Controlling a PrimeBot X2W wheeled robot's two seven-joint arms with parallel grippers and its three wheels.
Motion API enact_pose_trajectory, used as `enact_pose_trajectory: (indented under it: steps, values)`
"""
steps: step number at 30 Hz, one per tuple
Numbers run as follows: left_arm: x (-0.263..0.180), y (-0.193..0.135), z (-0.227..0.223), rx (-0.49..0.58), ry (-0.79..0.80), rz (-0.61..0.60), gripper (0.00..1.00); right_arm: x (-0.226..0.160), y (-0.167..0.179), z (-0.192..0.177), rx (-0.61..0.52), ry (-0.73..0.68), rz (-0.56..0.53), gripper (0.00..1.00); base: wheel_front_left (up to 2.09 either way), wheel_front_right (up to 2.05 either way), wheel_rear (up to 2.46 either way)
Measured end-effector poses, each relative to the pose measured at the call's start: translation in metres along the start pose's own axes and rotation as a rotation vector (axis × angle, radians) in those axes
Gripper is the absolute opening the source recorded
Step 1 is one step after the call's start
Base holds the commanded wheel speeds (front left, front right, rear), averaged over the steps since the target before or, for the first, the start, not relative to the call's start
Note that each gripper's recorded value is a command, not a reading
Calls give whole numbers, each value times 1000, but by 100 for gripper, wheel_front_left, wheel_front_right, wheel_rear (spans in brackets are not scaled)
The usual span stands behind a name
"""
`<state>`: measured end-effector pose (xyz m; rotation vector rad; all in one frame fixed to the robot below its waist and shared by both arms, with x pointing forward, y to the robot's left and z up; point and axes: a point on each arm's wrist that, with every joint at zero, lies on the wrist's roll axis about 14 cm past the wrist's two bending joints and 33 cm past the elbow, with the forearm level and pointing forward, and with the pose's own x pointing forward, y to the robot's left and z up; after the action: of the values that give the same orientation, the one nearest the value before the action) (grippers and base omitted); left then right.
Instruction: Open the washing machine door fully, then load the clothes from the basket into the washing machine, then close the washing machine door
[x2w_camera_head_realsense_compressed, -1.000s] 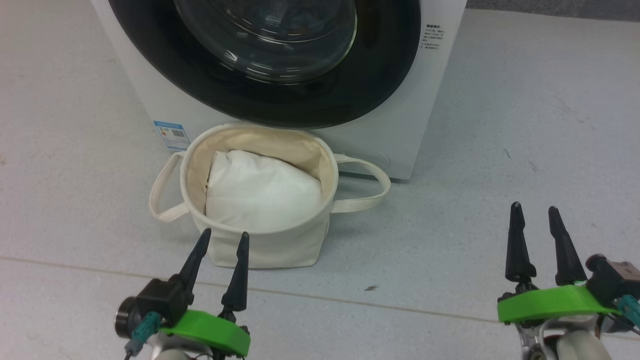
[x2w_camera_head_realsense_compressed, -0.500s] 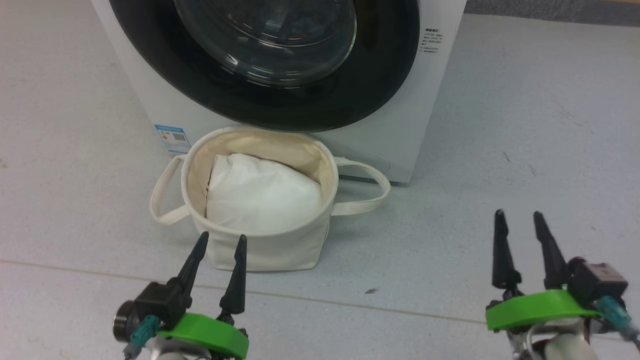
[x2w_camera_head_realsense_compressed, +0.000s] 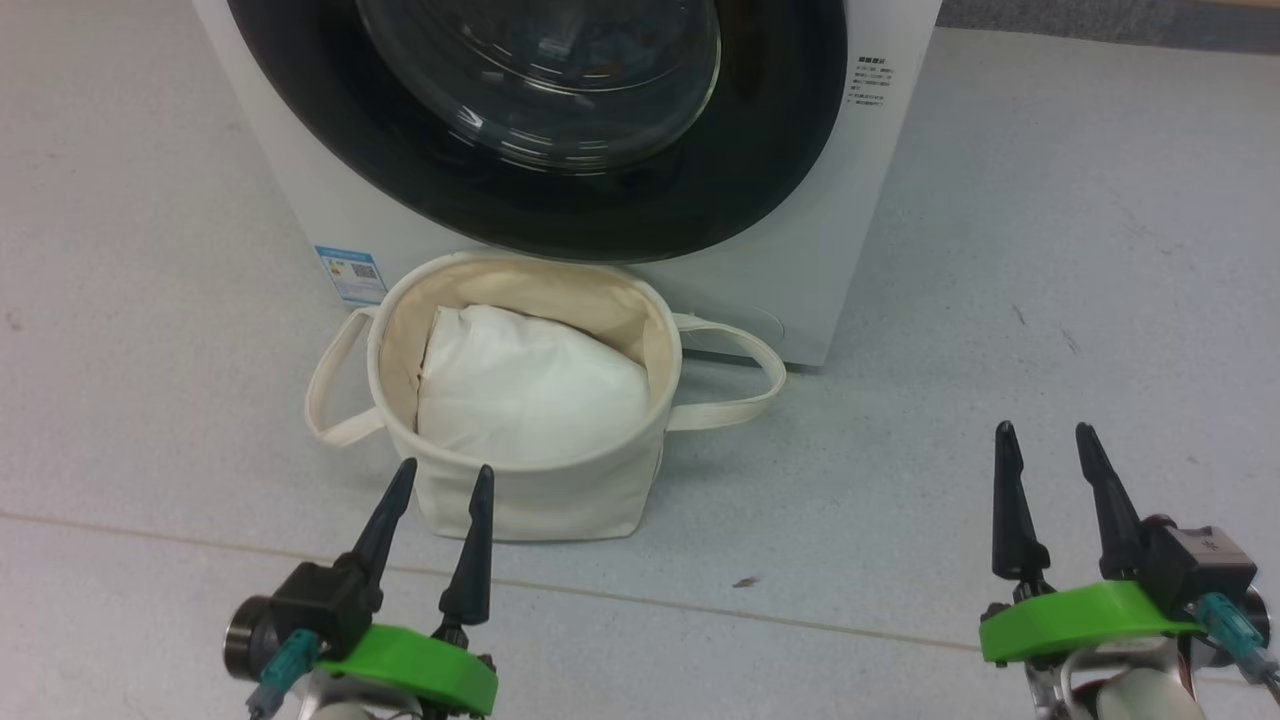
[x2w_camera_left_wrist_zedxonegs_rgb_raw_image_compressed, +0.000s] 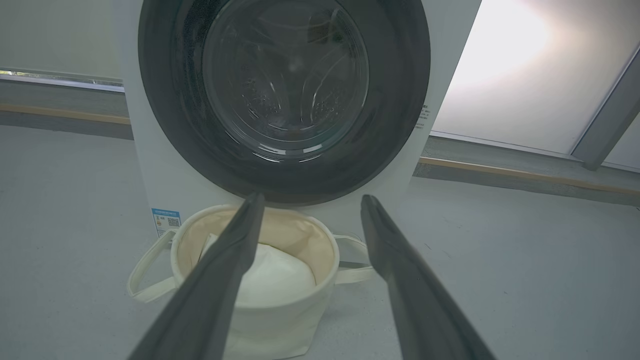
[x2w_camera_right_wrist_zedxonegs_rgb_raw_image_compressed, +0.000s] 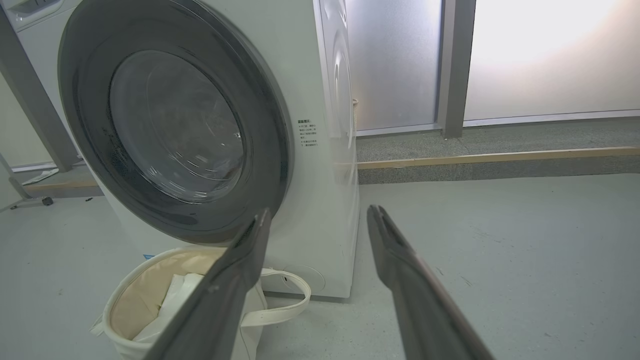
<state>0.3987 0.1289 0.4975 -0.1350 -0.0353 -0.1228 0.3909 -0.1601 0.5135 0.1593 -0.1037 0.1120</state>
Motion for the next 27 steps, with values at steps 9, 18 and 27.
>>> enact_pose_trajectory:
  steps: [9, 18, 27]
  values:
    - [-3, 1, 4, 1, -10, 4, 100, 0, 3, 2, -15, -6, 10, 100, 0, 0, 0]
    - [-3, -1, 4, 0, -11, -1, 100, -1, 1, 3, -22, -5, 6, 100, 0, 0, 0]
    - [-4, -1, 2, -24, -6, 4, 100, -3, -4, 3, -24, -5, -10, 100, 0, 0, 0]
